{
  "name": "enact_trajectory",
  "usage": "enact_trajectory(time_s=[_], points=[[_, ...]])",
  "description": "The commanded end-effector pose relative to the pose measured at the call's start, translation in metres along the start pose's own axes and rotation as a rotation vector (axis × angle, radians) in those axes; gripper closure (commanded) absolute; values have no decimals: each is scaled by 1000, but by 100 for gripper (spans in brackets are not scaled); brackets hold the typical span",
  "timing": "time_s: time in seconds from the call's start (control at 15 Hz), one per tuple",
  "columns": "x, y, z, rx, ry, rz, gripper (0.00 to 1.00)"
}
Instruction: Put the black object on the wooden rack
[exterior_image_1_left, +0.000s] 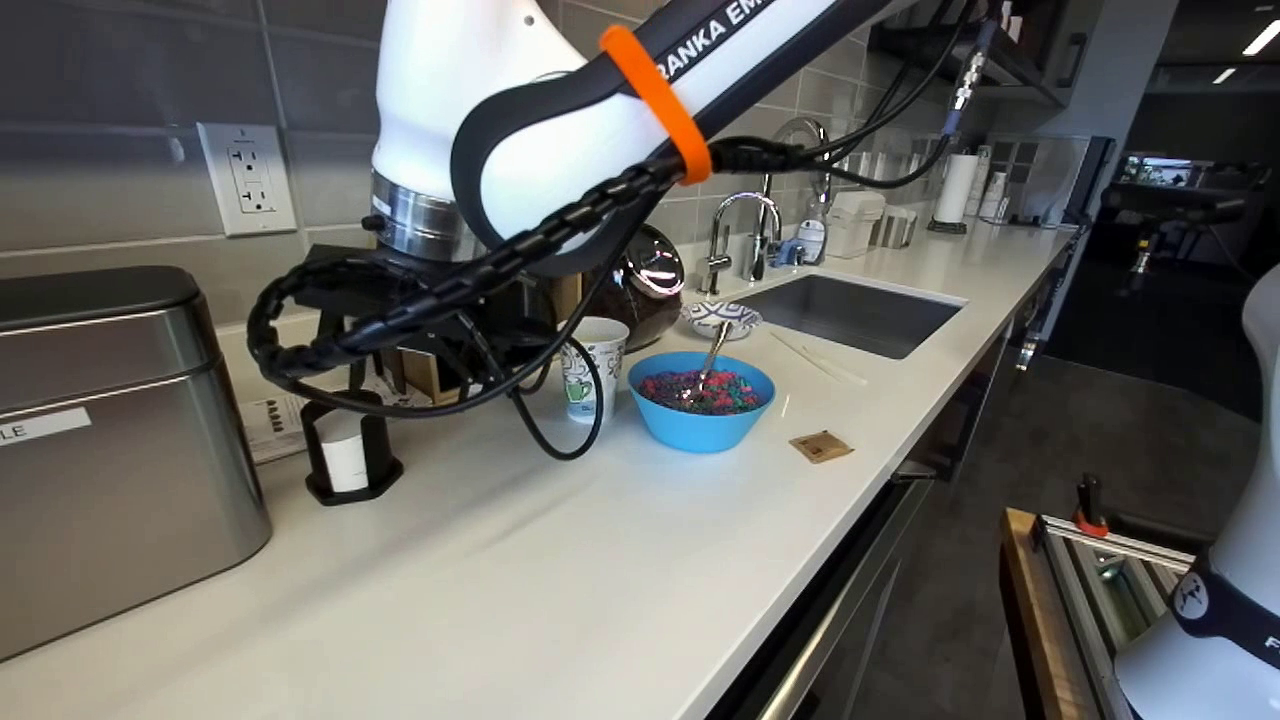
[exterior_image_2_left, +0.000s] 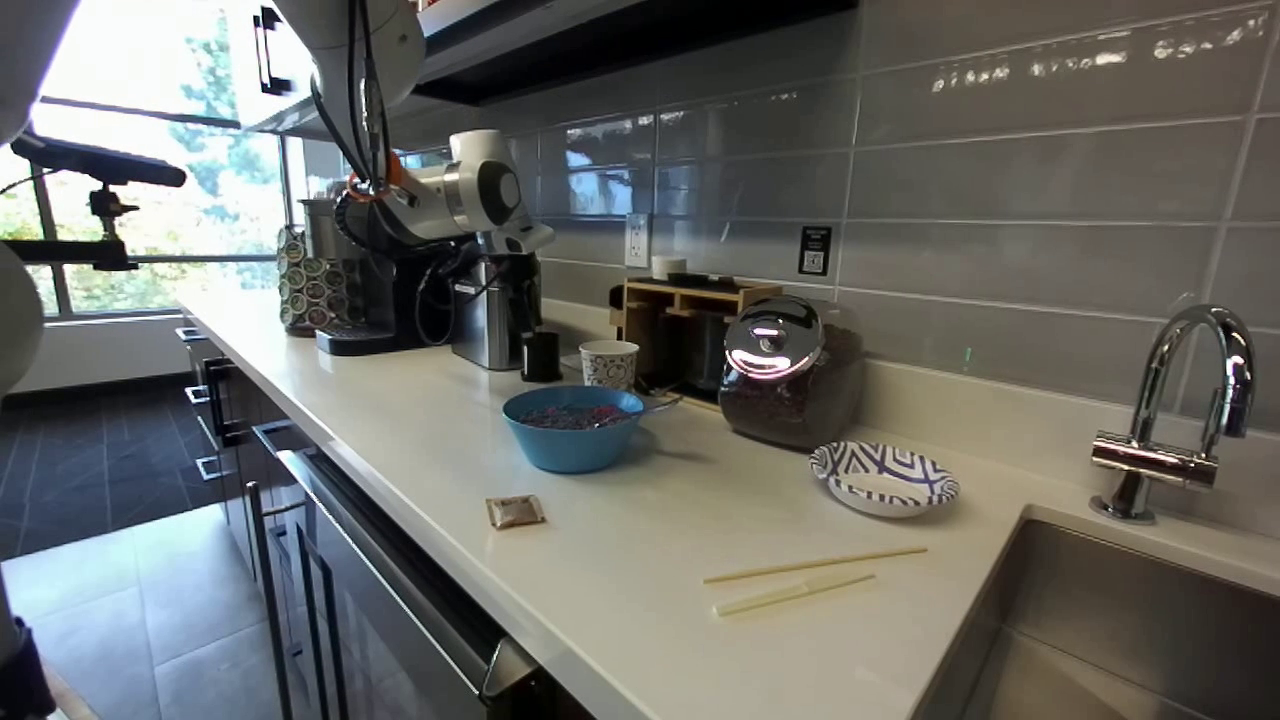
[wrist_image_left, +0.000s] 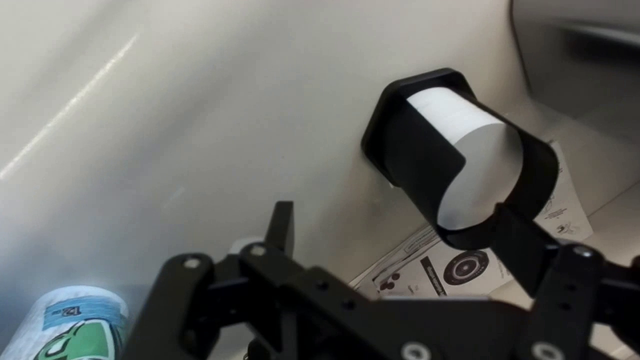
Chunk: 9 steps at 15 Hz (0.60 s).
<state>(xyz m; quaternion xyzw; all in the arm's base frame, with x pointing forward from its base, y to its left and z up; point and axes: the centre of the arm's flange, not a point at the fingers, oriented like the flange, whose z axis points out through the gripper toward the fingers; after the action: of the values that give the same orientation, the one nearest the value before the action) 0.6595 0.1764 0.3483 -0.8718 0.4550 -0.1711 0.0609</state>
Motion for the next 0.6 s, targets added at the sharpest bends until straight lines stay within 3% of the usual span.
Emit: enact_trajectory(time_s=[0.0, 0.27, 0.4, 0.53], points=[[-6, -19, 17, 17, 35, 0, 9], [-7, -30, 17, 24, 53, -5, 40], [-6, -33, 16, 26, 60, 0, 65], [-5, -35, 16, 28, 65, 3, 70]])
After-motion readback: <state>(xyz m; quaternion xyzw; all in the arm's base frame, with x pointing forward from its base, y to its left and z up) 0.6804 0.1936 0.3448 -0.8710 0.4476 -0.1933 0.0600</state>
